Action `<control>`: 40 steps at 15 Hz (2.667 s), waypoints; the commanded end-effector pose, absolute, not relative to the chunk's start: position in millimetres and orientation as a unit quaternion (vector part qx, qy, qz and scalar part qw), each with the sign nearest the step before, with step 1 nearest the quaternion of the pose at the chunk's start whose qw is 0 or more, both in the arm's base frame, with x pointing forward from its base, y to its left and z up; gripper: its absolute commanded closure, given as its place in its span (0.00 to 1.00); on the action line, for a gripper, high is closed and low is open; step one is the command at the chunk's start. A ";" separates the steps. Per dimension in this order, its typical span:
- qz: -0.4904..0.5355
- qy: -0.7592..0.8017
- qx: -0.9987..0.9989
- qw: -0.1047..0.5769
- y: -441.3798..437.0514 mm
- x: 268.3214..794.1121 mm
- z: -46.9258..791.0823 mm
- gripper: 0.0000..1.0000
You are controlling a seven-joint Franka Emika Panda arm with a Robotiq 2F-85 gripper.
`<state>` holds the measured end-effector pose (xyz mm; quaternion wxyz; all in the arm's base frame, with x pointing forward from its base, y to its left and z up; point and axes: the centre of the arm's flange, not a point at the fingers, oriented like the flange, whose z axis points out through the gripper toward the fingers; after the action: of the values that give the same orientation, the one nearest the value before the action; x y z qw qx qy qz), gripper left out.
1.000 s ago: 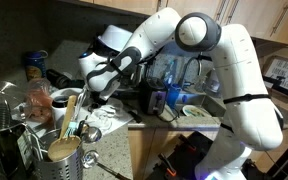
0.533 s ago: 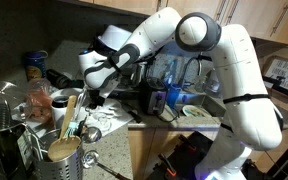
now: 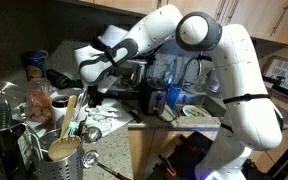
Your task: Wipe the white bowl with the white towel and then put the bowl in the bigger white bowl
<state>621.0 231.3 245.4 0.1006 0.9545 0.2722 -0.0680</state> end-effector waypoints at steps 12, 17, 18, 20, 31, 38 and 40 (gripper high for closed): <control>-0.085 0.306 0.944 0.094 248.5 658.0 336.4 0.97; -0.139 0.314 0.935 0.087 251.6 667.5 394.6 0.97; -0.148 0.316 0.933 0.083 251.6 669.1 405.6 0.97; -0.158 0.327 0.929 0.068 250.8 671.8 424.5 0.97; -0.121 0.485 0.857 -0.129 297.3 665.9 431.8 0.97; -0.124 0.523 0.814 -0.219 323.6 656.0 400.8 0.97; -0.129 0.528 0.807 -0.231 331.8 654.1 385.4 0.97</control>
<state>649.2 321.3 395.8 -0.2035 0.8223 0.5167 -0.1241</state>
